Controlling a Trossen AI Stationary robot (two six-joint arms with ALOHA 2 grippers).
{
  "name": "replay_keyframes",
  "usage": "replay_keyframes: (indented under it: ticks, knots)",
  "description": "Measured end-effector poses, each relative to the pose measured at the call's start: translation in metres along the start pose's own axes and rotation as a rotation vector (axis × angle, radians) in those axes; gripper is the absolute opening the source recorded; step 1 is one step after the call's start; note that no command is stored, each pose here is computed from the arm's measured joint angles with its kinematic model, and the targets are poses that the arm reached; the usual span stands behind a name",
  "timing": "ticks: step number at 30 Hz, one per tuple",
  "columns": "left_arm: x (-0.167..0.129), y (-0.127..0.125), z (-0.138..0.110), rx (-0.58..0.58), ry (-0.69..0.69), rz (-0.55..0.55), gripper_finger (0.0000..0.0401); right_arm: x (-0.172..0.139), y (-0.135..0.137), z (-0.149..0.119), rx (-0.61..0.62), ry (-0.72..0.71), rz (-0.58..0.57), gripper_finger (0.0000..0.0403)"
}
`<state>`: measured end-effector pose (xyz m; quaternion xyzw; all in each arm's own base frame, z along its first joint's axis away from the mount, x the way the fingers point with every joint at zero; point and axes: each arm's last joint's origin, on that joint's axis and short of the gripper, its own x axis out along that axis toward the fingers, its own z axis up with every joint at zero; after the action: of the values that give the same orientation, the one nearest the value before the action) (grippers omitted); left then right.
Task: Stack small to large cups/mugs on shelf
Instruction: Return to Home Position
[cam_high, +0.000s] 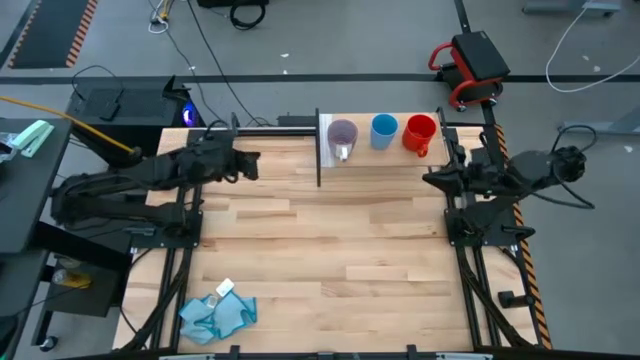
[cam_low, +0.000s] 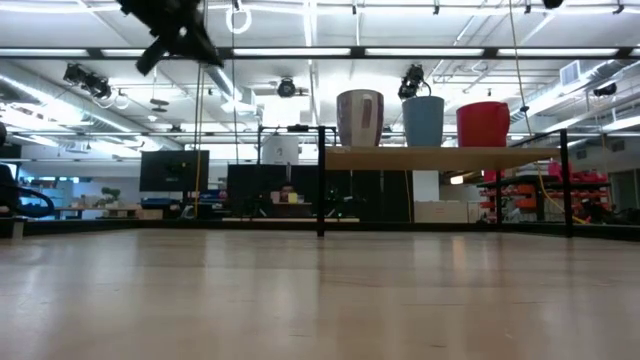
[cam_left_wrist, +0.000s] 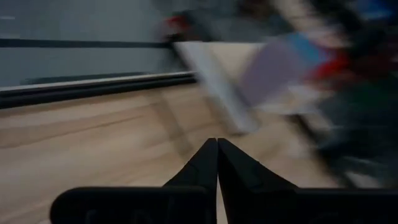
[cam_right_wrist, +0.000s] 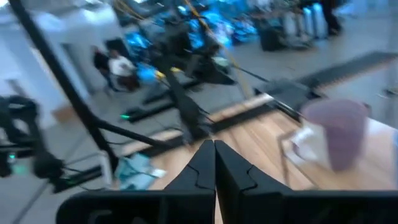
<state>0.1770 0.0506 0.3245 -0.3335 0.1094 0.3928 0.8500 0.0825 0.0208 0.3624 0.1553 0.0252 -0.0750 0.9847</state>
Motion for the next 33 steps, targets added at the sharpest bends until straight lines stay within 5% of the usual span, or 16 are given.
replay_keyframes:
  ticks: [6,16,26,33]
  knots:
    - [-0.021,-0.01,0.009,-0.044,-0.053,-0.277,0.0011,-0.01,0.002,0.02,0.154,-0.079,0.067,0.0008]
    - [-0.041,-0.019,0.014,-0.076,-0.061,-0.385,0.0033,-0.023,0.003,0.033,0.278,0.035,0.188,0.0014]
    - [-0.05,-0.028,0.006,0.097,-0.012,-0.525,0.0028,-0.028,0.012,0.044,0.209,0.007,0.468,0.0013]
    - [-0.053,-0.021,-0.014,0.133,-0.138,-0.688,0.0024,-0.025,0.009,0.031,0.189,-0.055,0.506,0.0013]
